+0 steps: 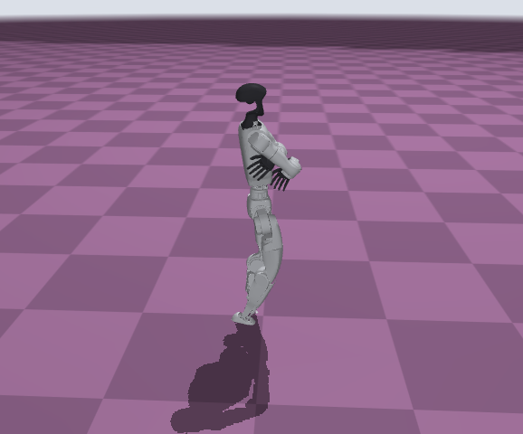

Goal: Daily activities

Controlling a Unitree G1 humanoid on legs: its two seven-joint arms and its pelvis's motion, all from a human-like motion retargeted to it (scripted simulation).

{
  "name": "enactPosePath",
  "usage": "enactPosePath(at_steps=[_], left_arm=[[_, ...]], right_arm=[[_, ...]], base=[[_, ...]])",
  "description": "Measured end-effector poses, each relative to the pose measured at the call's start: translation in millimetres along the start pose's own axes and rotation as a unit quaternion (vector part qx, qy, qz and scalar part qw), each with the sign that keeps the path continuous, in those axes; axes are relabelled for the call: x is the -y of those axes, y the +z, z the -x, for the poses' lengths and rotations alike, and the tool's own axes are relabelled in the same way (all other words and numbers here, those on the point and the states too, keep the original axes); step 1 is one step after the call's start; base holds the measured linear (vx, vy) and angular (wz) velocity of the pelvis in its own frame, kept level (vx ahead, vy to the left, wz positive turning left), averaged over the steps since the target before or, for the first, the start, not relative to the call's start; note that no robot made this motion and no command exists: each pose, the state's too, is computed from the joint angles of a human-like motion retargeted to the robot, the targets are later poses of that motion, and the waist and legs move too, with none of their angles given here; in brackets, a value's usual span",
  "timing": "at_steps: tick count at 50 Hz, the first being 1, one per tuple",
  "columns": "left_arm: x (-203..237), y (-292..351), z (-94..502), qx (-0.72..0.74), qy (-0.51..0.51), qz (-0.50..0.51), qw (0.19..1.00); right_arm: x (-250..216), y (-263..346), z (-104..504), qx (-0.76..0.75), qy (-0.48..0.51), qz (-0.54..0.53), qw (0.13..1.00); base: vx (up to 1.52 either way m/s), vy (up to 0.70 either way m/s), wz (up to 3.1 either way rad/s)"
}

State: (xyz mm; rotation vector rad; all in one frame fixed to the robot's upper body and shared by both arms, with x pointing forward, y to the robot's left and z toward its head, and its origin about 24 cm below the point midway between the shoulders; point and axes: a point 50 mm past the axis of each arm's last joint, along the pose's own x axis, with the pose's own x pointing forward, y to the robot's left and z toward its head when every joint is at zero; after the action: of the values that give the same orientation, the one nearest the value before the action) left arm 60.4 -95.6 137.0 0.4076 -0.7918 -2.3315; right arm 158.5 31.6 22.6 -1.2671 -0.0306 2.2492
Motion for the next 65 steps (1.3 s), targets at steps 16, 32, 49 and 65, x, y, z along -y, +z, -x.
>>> enactPosePath(at_steps=[16, 32, 49, 65], left_arm=[[3, -15, 31, -0.079, 0.024, -0.009, 0.997], [45, -45, 116, -0.201, 0.176, 0.133, 0.954], [120, -43, 179, -0.255, 0.361, 0.311, 0.842], [182, -30, 186, -0.287, 0.498, 0.375, 0.727]], right_arm=[[-38, -84, 3, -0.227, 0.076, 0.002, 0.971], [-68, -138, 54, -0.372, 0.095, -0.017, 0.923], [-87, -148, 97, -0.379, -0.029, -0.059, 0.923], [-88, -136, 99, -0.278, -0.356, -0.126, 0.883]], base=[[0.0, 0.04, 0.92], [0.03, 0.02, 0.43], [0.03, -0.06, 0.34], [-0.1, -0.01, 0.03]])
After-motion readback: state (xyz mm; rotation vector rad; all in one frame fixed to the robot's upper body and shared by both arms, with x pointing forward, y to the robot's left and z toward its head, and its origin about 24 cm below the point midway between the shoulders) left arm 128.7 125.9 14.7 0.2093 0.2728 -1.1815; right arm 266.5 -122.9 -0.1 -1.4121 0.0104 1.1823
